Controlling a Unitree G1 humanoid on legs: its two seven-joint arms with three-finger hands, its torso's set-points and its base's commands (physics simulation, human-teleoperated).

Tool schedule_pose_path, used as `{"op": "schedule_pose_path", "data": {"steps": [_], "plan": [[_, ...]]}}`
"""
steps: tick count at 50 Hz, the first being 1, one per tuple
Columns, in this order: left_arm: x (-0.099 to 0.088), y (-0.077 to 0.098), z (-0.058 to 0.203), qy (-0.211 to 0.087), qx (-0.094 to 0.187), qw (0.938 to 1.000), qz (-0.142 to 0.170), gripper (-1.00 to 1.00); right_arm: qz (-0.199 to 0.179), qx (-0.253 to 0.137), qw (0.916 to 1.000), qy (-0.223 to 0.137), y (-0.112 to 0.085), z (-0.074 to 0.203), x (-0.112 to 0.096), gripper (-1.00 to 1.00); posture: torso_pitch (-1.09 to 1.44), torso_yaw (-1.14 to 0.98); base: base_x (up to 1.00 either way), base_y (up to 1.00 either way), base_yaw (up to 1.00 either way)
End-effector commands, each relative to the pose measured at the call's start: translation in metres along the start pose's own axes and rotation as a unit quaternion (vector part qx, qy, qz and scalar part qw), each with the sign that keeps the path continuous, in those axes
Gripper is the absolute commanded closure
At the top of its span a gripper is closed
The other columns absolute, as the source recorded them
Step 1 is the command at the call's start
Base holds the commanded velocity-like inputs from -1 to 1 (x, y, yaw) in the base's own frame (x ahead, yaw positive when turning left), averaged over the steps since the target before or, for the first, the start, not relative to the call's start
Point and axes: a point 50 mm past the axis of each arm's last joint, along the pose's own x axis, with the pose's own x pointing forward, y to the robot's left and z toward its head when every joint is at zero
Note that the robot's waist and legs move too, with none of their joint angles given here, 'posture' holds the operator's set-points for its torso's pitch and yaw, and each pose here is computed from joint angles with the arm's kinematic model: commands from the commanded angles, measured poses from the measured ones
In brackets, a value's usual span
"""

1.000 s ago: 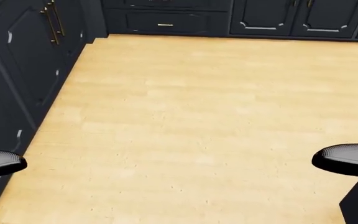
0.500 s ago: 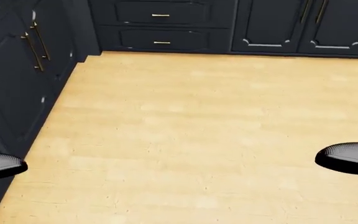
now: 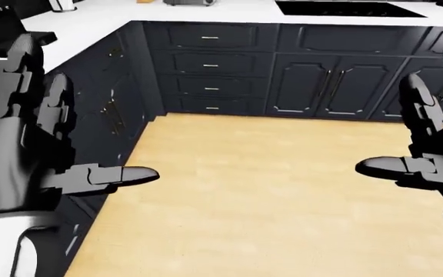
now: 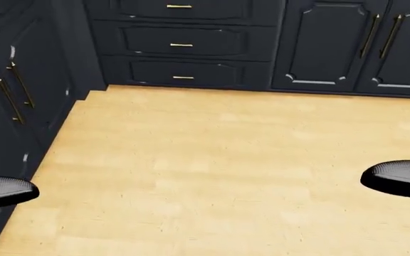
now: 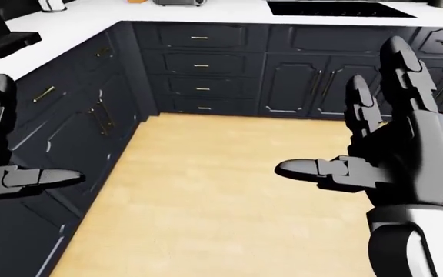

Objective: Navigate to the shelves.

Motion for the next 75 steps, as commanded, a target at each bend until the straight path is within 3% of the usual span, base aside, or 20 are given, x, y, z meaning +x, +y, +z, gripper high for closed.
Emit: {"op": "schedule_pose_path", "data": {"steps": [1,24,39,47,75], "plan": [[0.0009,0.0027,0.0085,-0.029,0.001,0.9995,0.009,-1.00,0.002,0.003,0.9998,-0.020,0.0006,0.0060,0.0000,-1.00,0.00,0.00,0.66,-0.07,0.00],[-0.0003,0.0038,0.0087,-0.030,0.001,0.9995,0.012,-1.00,-0.006,-0.001,0.9997,-0.023,-0.0009,0.0045,0.0008,-1.00,0.00,0.00,0.61,-0.05,0.00],[0.0008,0.0016,0.0082,-0.029,0.001,0.9996,0.007,-1.00,-0.016,-0.002,0.9994,-0.031,-0.0023,0.0060,0.0030,-1.00,0.00,0.00,0.05,0.00,0.00],[0.0004,0.0022,0.0080,-0.029,0.000,0.9995,0.008,-1.00,-0.011,0.019,0.9992,-0.032,-0.0034,0.0077,0.0011,-1.00,0.00,0.00,0.03,0.00,0.00],[0.0006,0.0009,0.0091,-0.030,0.003,0.9995,0.006,-1.00,-0.015,0.009,0.9994,-0.029,-0.0036,0.0051,0.0021,-1.00,0.00,0.00,0.04,-0.05,0.00]]}}
